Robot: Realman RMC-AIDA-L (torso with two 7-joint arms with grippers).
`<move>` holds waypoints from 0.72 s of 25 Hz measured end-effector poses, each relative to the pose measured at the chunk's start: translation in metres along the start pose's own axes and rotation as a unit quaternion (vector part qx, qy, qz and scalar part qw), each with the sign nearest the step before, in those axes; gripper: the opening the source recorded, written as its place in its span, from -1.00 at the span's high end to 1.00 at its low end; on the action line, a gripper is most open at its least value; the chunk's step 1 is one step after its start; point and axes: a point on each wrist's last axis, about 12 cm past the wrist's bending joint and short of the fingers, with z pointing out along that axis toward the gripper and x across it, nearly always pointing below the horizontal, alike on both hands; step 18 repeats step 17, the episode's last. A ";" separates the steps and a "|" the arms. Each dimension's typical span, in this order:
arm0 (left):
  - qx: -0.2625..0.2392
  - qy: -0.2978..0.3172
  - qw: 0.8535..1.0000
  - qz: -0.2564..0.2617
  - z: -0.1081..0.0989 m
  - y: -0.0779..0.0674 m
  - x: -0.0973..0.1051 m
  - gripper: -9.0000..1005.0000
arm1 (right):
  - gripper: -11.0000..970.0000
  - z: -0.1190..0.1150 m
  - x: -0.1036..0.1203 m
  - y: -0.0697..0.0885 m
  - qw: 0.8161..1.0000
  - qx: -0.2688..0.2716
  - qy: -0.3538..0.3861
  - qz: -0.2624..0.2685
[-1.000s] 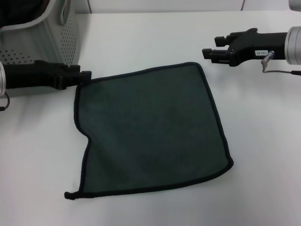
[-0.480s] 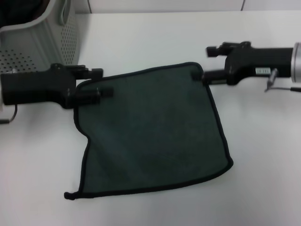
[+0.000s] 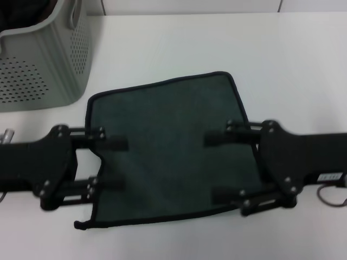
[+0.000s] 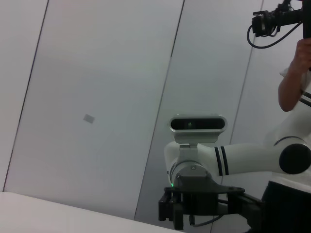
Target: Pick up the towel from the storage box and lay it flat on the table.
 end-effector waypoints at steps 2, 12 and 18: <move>-0.001 -0.002 1.000 0.005 -0.003 -0.005 0.004 -0.16 | -0.77 0.010 0.004 0.004 1.000 -0.012 -0.002 0.000; -0.016 -0.003 0.999 0.035 -0.015 -0.011 0.006 -0.16 | -0.76 0.037 0.013 0.008 1.000 -0.016 0.023 -0.001; -0.020 -0.004 0.999 0.039 -0.018 -0.012 0.005 -0.16 | -0.76 0.038 0.012 0.007 1.000 -0.013 0.022 -0.005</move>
